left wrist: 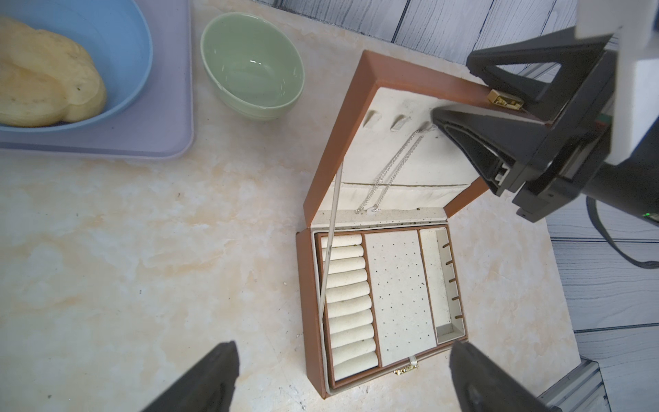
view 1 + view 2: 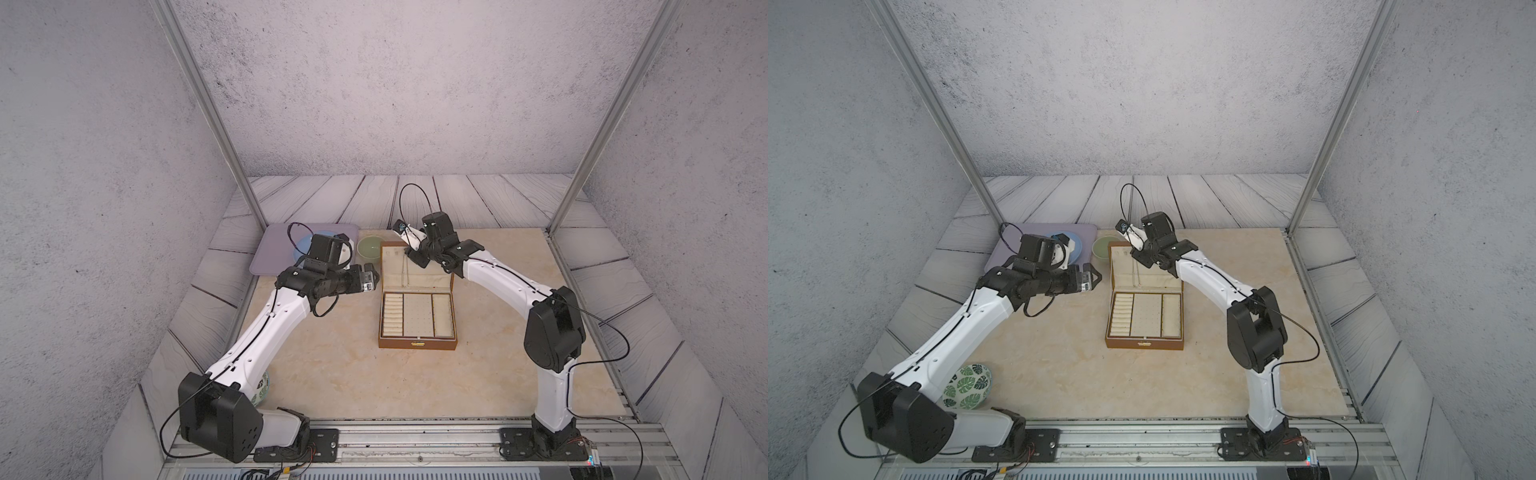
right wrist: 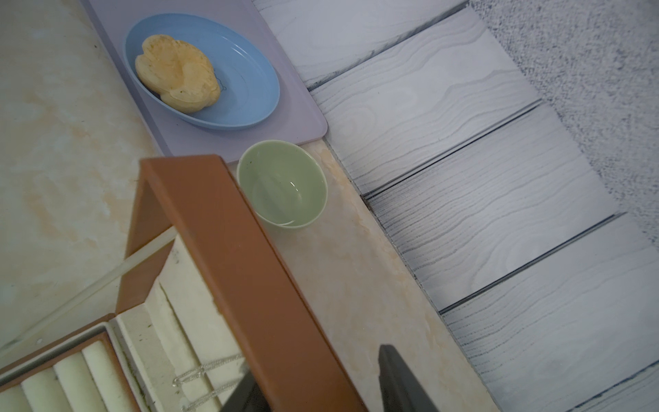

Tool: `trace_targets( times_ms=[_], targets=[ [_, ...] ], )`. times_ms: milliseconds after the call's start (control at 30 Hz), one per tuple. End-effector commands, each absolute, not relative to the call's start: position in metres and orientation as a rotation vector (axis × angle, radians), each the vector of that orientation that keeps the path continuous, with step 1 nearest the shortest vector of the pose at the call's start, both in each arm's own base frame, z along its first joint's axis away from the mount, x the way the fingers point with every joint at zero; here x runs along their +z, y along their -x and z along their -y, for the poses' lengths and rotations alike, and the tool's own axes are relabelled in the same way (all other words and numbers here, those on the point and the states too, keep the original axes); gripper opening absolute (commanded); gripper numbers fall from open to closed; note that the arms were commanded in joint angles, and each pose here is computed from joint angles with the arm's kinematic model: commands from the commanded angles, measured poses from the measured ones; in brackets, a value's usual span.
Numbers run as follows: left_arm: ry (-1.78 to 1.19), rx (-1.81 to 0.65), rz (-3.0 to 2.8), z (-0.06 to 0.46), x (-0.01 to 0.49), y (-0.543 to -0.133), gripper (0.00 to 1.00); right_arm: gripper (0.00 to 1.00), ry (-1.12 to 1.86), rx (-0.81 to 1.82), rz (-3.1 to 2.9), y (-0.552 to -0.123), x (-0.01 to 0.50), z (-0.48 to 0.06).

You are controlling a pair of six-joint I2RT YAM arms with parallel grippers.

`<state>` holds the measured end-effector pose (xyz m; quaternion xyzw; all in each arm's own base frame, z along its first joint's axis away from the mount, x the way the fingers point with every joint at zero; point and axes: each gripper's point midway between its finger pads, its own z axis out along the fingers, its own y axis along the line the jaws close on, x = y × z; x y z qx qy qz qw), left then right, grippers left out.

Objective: Put jewelry chain into jewelry box
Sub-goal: Close the fastener on the jewelry box.

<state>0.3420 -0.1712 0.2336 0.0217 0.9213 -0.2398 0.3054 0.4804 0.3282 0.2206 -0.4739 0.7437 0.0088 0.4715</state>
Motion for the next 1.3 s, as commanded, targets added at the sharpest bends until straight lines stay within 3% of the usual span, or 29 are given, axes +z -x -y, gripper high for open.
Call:
trace_targets(
  times_ms=[0, 233, 533, 767, 900, 1267],
  targets=[
    [-0.057, -0.641, -2.422, 0.167, 0.238, -0.338, 0.98, 0.53, 1.082, 0.001, -1.840, -0.478, 0.235, -0.318],
    [-0.033, -0.612, -2.407, 0.162, 0.239, -0.338, 0.98, 0.62, 0.977, 0.006, -1.812, -0.467, 0.272, -0.304],
    [0.018, -0.599, -2.361, 0.157, 0.238, -0.343, 0.98, 0.61, 0.694, 0.173, -1.933, -0.432, 0.282, -0.276],
    [0.075, -0.574, -2.364, 0.151, 0.228, -0.344, 0.98, 0.58, 0.262, 0.601, -2.187, -0.390, 0.244, -0.277],
    [0.110, -0.542, -2.382, 0.144, 0.223, -0.338, 0.98, 0.56, -0.101, 0.784, -2.246, -0.388, 0.222, -0.275],
    [0.164, -0.508, -2.382, 0.128, 0.217, -0.313, 0.98, 0.50, -0.918, 0.814, -2.146, -0.407, 0.174, -0.244]
  ],
)
